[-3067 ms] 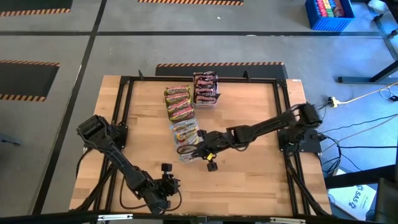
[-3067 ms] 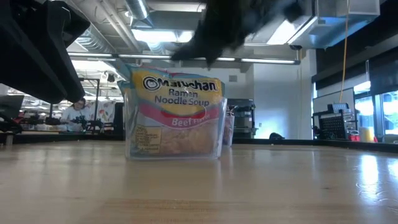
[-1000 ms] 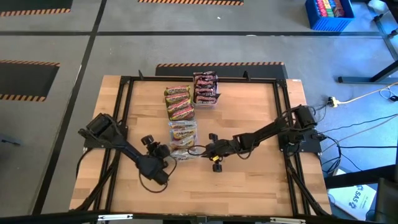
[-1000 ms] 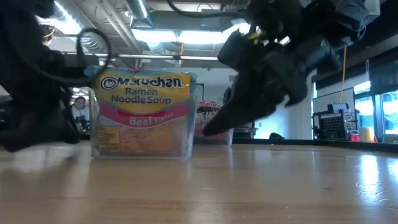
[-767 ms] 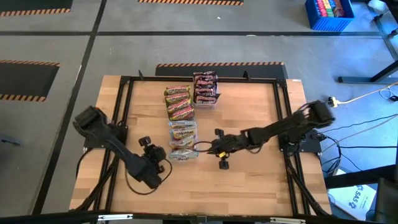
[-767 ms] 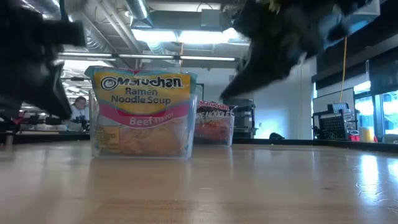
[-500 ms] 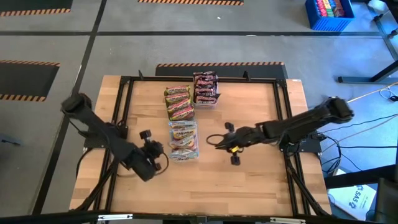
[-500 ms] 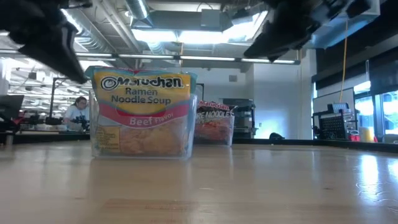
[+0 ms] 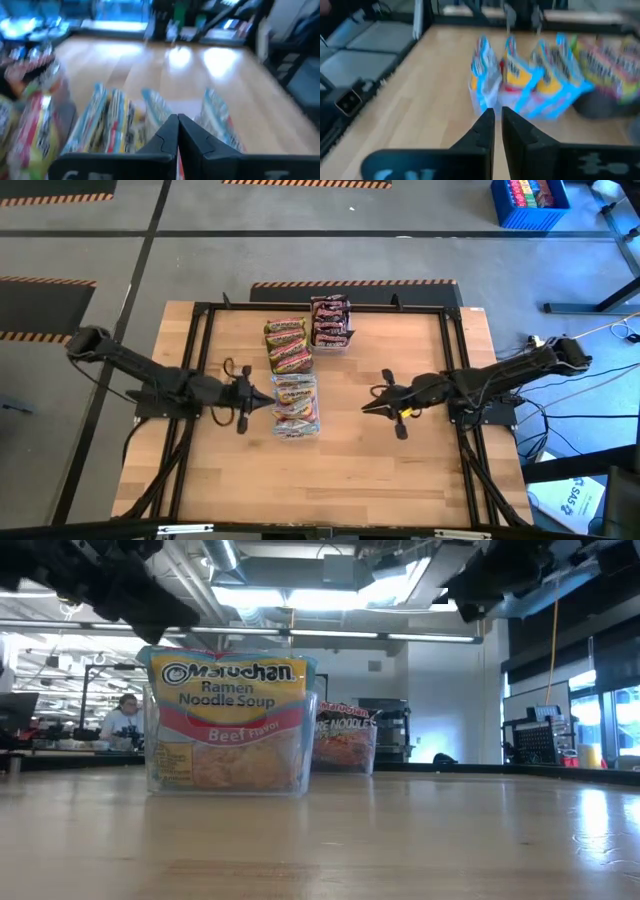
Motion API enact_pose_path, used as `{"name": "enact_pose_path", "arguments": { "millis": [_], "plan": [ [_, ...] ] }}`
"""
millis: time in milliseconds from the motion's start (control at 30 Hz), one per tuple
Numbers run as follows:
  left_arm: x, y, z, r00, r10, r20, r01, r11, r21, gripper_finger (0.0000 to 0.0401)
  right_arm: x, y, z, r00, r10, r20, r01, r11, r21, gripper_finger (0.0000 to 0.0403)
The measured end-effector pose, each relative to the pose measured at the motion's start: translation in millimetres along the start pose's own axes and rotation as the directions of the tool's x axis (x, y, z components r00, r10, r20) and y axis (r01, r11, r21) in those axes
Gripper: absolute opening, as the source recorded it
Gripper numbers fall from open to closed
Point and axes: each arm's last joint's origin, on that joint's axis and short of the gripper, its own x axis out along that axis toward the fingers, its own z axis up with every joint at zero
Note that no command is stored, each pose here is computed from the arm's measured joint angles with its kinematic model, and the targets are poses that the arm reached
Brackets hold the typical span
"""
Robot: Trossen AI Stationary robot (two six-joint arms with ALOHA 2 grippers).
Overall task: Sort Maruchan noodles
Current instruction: Return to Home Position
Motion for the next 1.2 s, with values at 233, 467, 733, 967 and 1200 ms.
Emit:
{"name": "enact_pose_path", "arguments": {
  "millis": [233, 467, 733, 967, 1200],
  "plan": [
    [-9, 29, -14, 0.985, -0.01, 0.173, 0.014, 1.0, -0.02, 0.0003, -26, -1, 6, 0.966, 0.103, 0.238, -0.086, 0.993, -0.081, 0.0019],
    [-21, 45, -29, 0.971, 0.07, 0.227, -0.06, 0.997, -0.05, 0.0001, -56, -13, -18, 0.952, 0.034, 0.304, -0.026, 0.999, -0.03, 0.0019],
    [-29, 52, -46, 0.962, 0.099, 0.256, -0.085, 0.994, -0.063, 0.0001, -88, -16, -47, 0.922, -0.024, 0.385, 0.012, 0.999, 0.032, 0.0019],
    [-33, 52, -46, 0.956, 0.097, 0.278, -0.086, 0.995, -0.052, 0.0004, -102, -16, -73, 0.881, -0.04, 0.471, 0.02, 0.999, 0.047, 0.0019],
    [-36, 52, -44, 0.949, 0.087, 0.303, -0.077, 0.996, -0.046, 0.0004, -98, -16, -101, 0.864, -0.041, 0.503, 0.01, 0.998, 0.065, 0.0019]
  ]
}}
